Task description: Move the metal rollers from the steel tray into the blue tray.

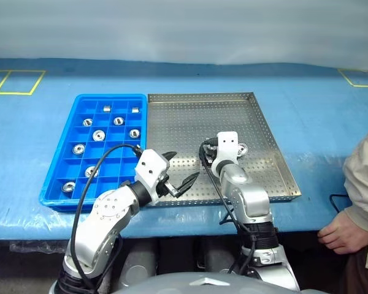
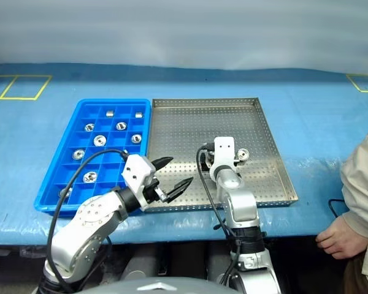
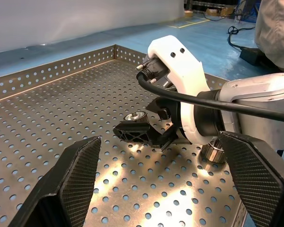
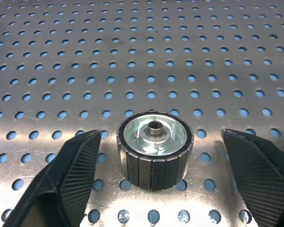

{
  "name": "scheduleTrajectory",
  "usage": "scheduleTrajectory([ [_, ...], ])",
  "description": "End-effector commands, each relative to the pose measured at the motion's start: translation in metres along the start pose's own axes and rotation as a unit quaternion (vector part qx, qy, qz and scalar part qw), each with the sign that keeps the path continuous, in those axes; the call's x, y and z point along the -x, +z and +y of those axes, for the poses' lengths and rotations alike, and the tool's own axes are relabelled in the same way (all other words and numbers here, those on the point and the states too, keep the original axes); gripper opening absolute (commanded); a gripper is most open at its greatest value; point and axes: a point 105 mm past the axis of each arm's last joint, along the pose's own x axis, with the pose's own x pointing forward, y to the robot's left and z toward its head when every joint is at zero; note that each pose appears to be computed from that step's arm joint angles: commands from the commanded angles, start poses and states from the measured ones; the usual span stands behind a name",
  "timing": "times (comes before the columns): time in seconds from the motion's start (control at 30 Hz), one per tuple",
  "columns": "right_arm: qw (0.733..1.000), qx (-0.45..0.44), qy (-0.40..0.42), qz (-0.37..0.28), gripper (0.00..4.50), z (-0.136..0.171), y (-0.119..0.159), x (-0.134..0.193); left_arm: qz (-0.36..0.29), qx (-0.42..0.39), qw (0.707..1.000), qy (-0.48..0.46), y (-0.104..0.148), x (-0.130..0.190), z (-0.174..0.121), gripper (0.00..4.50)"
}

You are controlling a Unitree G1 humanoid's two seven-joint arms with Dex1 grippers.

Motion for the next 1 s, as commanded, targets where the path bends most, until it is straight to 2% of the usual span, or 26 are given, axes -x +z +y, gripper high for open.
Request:
scheduleTrajectory([
  [0.03,1.0,-0.003,0.006,-0.029,3.3,0.003,0.015,0.002,-0.015,-0.005,1.0,-0.002,0.005,0.0,-0.001,4.39],
  [0.17,0.999,0.005,0.02,-0.041,1.91,0.009,0.023,0.006,-0.018,-0.003,1.0,0.013,0.005,0.003,0.004,4.39],
  [0.2,0.999,0.008,0.024,-0.043,1.69,0.01,0.025,0.007,-0.019,-0.003,1.0,0.02,0.005,0.004,0.007,4.39],
  [0.43,0.989,0.043,0.11,-0.089,1.69,0.049,0.062,0.019,-0.046,-0.003,0.987,0.157,0.013,0.02,0.046,4.39],
  [0.63,0.972,0.068,0.191,-0.119,1.69,0.092,0.09,0.022,-0.058,-0.006,0.955,0.291,0.017,0.048,0.074,4.39],
  [0.73,0.962,0.079,0.232,-0.124,1.69,0.113,0.096,0.022,-0.054,-0.007,0.931,0.362,0.015,0.068,0.086,4.39],
  [1.0,0.943,0.091,0.298,-0.121,1.69,0.15,0.096,0.017,-0.043,-0.005,0.889,0.455,0.011,0.109,0.094,4.39],
])
